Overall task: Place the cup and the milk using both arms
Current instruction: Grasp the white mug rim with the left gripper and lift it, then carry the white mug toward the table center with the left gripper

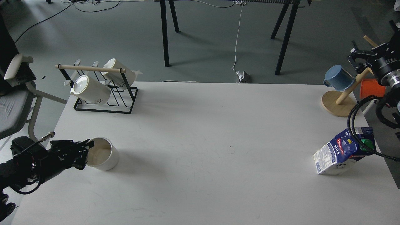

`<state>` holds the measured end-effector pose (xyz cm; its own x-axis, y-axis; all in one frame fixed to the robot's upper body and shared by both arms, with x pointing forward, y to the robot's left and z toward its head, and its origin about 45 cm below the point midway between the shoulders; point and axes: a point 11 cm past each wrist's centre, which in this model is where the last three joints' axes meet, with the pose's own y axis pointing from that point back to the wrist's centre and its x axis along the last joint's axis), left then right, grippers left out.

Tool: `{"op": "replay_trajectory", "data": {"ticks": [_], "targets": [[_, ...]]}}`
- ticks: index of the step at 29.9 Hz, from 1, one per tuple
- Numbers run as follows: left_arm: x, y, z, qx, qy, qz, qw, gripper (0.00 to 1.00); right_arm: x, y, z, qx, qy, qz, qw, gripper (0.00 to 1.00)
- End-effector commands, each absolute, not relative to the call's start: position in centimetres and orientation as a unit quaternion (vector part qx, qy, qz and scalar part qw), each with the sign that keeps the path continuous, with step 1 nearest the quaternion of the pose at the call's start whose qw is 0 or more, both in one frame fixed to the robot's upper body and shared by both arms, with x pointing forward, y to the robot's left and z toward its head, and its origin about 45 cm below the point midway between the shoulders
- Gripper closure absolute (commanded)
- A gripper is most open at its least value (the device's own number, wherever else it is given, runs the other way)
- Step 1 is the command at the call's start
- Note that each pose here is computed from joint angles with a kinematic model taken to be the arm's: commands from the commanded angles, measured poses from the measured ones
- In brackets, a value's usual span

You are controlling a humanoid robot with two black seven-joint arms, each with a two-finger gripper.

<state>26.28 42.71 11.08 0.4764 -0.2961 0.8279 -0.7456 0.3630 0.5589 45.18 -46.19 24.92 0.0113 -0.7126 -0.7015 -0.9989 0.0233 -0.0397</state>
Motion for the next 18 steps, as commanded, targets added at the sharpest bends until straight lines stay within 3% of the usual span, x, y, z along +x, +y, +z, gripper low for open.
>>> {"op": "replay_trajectory", "data": {"ticks": [1, 10, 18], "targets": [[27.5, 41.1, 13.1, 0.511, -0.511, 0.163, 0.672, 0.98, 45.2, -46.2, 24.9, -0.652, 0.656, 0.252, 0.284, 0.01], [32.5, 32.6, 19.2, 0.456, -0.534, 0.106, 0.705, 0.98, 45.3, -47.1, 26.5, -0.644, 0.654, 0.243, 0.312, 0.01], [35.0, 20.7, 19.7, 0.399, -0.522, 0.066, 0.751, 0.98, 46.0, -46.6, 29.8, -0.655, 0.628, 0.227, 0.353, 0.01]]}}
